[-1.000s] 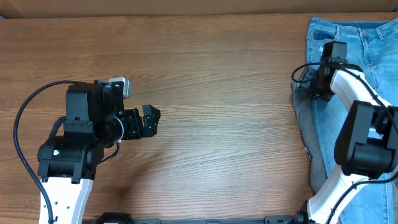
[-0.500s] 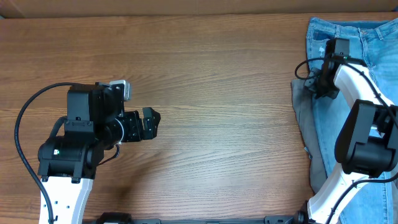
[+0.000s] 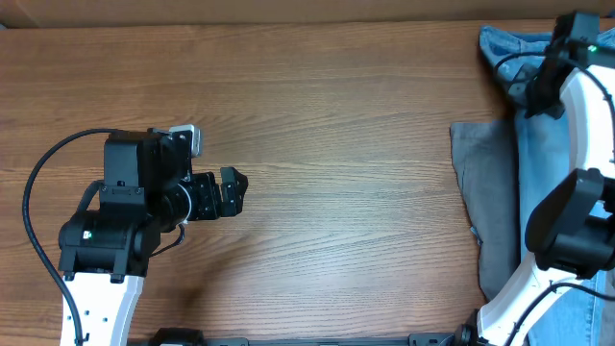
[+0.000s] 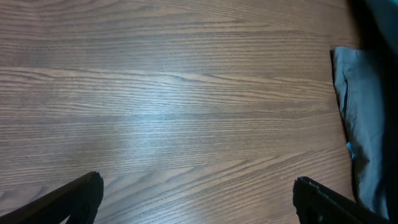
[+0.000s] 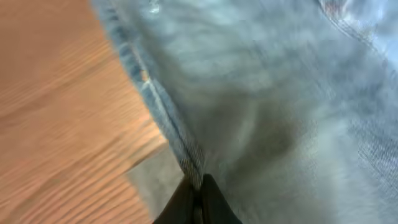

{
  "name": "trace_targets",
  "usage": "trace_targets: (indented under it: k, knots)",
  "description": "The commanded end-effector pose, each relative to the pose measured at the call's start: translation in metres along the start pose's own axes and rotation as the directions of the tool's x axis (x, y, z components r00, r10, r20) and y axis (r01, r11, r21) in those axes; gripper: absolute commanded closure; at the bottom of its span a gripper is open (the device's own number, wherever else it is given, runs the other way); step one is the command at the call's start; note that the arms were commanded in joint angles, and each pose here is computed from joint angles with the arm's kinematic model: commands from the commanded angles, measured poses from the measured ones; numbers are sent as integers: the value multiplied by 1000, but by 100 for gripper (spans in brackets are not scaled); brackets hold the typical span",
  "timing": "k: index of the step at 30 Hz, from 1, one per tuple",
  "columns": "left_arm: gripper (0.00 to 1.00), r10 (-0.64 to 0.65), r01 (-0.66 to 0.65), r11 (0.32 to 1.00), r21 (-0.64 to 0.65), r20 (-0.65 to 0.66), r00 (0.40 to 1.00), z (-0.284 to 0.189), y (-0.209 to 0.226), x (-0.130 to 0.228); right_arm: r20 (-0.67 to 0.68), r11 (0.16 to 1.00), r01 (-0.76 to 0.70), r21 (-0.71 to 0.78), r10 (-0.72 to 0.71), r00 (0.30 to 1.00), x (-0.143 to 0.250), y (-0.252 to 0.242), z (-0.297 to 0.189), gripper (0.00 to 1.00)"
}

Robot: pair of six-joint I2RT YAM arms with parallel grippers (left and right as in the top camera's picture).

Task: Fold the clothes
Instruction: 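Reach the right gripper to the blue jeans waistband and grasp it, then drag the blue jeans with the right gripper leftward onto the open table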

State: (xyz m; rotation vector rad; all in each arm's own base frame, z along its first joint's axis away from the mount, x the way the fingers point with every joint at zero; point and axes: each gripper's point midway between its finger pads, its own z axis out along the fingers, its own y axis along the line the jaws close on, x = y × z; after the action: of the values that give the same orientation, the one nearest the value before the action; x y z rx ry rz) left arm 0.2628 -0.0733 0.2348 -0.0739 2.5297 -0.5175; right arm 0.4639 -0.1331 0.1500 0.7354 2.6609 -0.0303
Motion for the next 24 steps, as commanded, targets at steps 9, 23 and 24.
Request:
trace_targets:
  k: [9,23,24]
  knots:
    - [0,39,-19,995,-97,213,976,-95,-14,-54,380,768,501,-399,-358,853,68,183,-261,96]
    - [0,167,3,951,-308,525,835,-256,-22,-74,484,625,759,-182,-615,623,245,248,-335,15]
    - [0,166,0,952,-306,517,840,-254,-22,-73,488,633,750,-190,-602,632,243,244,-339,15]
